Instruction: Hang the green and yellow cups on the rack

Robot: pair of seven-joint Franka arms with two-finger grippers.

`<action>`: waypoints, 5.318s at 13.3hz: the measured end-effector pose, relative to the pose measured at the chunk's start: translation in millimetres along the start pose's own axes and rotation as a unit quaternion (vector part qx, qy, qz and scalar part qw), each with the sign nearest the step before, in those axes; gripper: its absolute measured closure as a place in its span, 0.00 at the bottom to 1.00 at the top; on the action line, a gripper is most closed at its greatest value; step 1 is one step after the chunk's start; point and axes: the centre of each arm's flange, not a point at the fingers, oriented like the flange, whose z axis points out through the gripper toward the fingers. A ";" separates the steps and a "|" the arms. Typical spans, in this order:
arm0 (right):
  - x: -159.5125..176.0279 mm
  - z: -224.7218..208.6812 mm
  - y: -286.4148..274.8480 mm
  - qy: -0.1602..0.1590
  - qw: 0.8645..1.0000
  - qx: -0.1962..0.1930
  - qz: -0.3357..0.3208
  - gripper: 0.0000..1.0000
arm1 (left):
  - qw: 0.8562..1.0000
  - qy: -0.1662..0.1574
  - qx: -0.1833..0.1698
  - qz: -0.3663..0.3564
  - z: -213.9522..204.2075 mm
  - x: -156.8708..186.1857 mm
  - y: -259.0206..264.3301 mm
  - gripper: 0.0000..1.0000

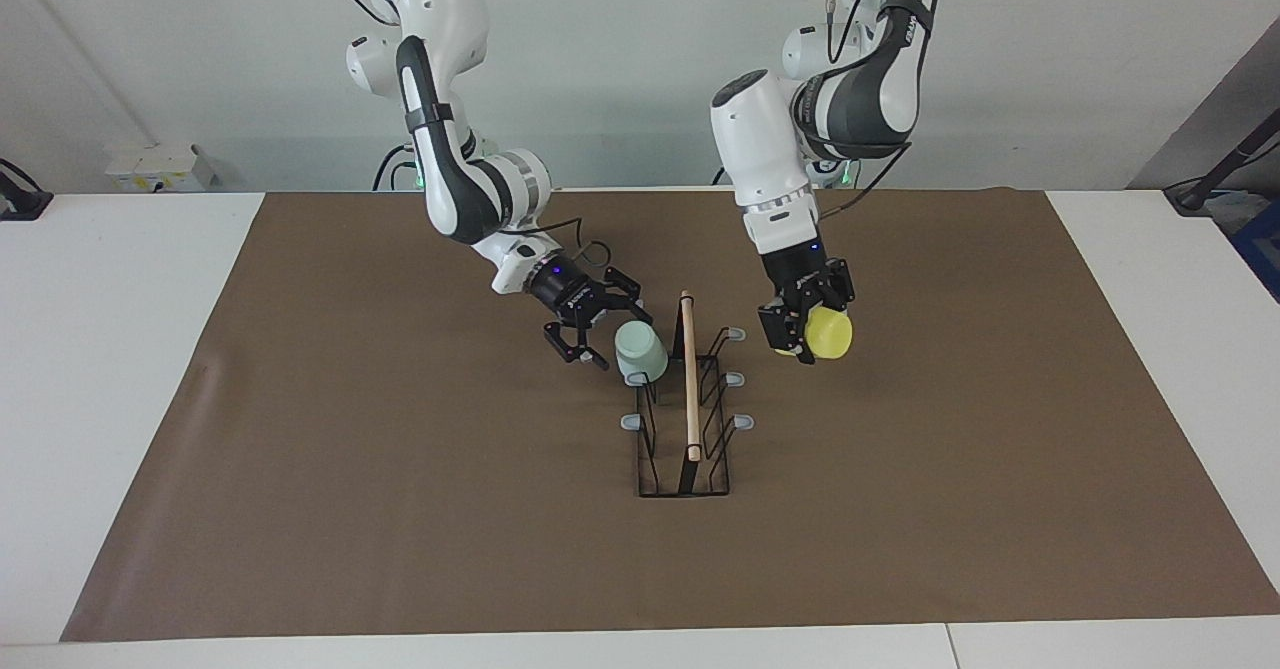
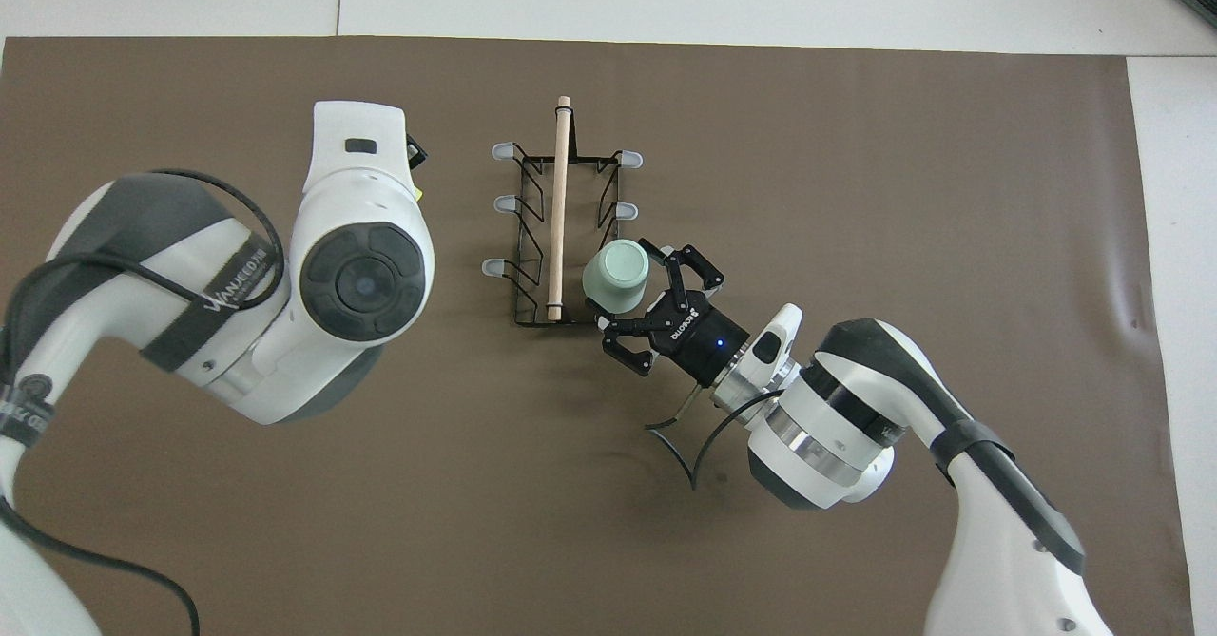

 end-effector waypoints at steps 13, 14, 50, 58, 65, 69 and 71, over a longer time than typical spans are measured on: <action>50.6 -112.8 163.9 -0.121 0.971 -0.026 -0.206 0.00 | 0.994 0.110 -0.019 0.006 -16.3 -72.0 -0.6 0.34; 51.8 -122.3 178.2 -0.136 0.965 -0.012 -0.223 0.00 | 0.993 0.119 -0.020 0.006 -12.6 -80.5 0.4 0.34; 262.1 -195.7 185.8 -0.578 0.711 -0.258 0.305 0.00 | 0.915 -0.182 -0.039 0.358 -0.1 173.3 -94.3 0.00; 264.1 -196.8 181.6 -0.584 0.701 -0.259 0.318 0.00 | 0.868 -0.302 -0.124 0.374 -25.7 261.5 -189.6 0.00; 268.9 -199.1 181.6 -0.585 0.700 -0.259 0.318 0.00 | 0.850 -0.351 -0.119 0.375 -17.6 258.6 -202.4 0.00; 264.1 -207.4 185.0 -0.596 0.686 -0.258 0.327 0.00 | 0.842 -0.359 -0.103 0.389 -25.0 249.8 -193.1 0.00; 262.9 -211.1 188.1 -0.597 0.684 -0.260 0.331 0.00 | 0.846 -0.366 -0.094 0.376 -28.2 245.3 -188.6 0.00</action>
